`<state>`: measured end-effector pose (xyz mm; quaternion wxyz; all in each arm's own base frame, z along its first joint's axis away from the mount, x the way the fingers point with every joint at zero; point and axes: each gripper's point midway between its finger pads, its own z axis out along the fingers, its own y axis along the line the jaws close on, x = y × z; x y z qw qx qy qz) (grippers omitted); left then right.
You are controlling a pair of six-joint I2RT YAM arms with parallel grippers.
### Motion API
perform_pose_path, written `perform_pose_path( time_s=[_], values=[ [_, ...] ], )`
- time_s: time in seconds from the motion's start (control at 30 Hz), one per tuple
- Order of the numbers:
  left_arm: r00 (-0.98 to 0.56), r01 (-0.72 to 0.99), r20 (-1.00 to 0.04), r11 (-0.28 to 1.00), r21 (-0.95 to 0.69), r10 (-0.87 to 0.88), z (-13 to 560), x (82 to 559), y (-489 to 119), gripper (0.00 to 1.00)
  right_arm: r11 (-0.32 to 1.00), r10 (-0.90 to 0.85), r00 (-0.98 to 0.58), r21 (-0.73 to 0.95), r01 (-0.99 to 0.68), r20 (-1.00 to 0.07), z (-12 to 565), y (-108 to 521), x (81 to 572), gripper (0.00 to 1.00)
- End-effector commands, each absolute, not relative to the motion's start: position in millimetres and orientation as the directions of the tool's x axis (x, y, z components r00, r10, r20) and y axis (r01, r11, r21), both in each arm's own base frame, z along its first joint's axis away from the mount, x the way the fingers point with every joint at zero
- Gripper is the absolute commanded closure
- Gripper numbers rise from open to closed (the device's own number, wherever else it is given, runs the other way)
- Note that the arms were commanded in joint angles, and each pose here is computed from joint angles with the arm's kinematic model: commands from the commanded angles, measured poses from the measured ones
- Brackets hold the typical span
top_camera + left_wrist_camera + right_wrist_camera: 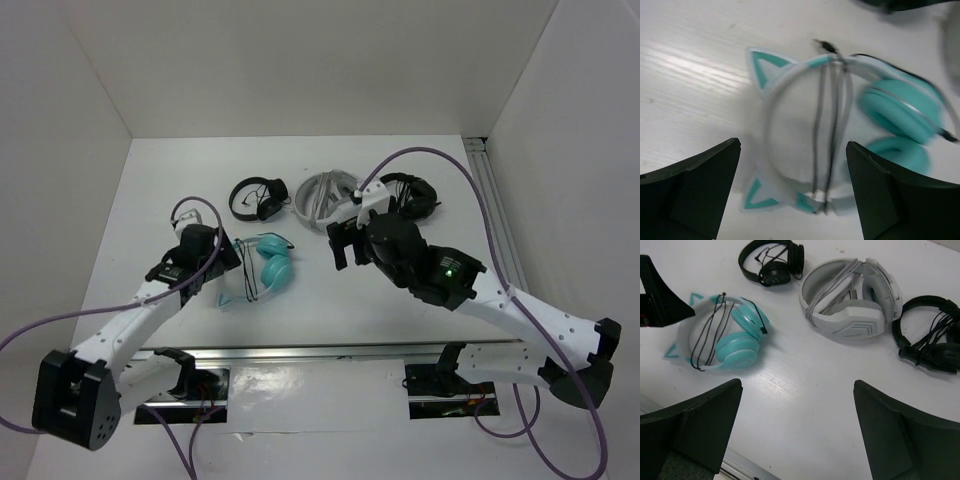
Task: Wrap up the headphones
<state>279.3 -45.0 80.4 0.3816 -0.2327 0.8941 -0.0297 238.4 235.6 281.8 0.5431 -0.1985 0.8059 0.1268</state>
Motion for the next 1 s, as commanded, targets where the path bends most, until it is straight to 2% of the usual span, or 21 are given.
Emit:
perform_pose_path(
  time_s=[0.0,0.1,0.23,0.27,0.33,0.37,0.47,0.6,0.77,0.97],
  values=[
    [-0.562,-0.224,-0.660,0.860,-0.459,-0.499,147,280,-91,0.00,0.913,-0.044,-0.337,0.098,-0.395,-0.941,321,219,228,0.00],
    [-0.585,-0.109,-0.676,0.869,-0.482,-0.448,184,263,-111,0.00,0.898,0.046,-0.341,0.188,-0.397,-0.939,348,209,214,0.00],
    [-0.541,-0.016,-0.769,0.919,-0.395,-0.340,245,239,-101,0.00,0.874,0.103,-0.332,0.245,-0.419,-0.938,381,185,193,0.00],
    [-0.492,0.038,-0.807,0.918,-0.396,-0.327,277,235,-101,0.00,0.871,0.120,-0.335,0.261,-0.416,-0.935,386,179,189,0.00],
    [-0.444,0.075,-0.850,0.933,-0.352,-0.284,306,220,-89,0.00,0.851,0.146,-0.325,0.286,-0.441,-0.934,404,165,175,0.00],
    [-0.367,0.113,-0.879,0.924,-0.366,-0.304,342,207,-82,0.00,0.838,0.167,-0.324,0.307,-0.450,-0.931,412,160,170,0.00],
    [-0.250,0.159,-0.919,0.923,-0.350,-0.306,392,172,-61,0.00,0.805,0.219,-0.302,0.347,-0.482,-0.928,443,136,151,0.00],
    [-0.142,0.266,-0.930,0.891,-0.367,-0.340,426,126,-50,0.00,0.793,0.308,-0.242,0.389,-0.470,-0.920,477,91,128,0.00],
    [-0.062,0.311,-0.924,0.872,-0.378,-0.378,435,86,-34,0.00,0.839,0.264,-0.214,0.333,-0.431,-0.940,476,70,123,0.00],
    [-0.091,0.300,-0.923,0.874,-0.383,-0.374,431,73,-28,0.00,0.858,0.238,-0.226,0.314,-0.407,-0.945,469,71,128,0.00]
  ],
)
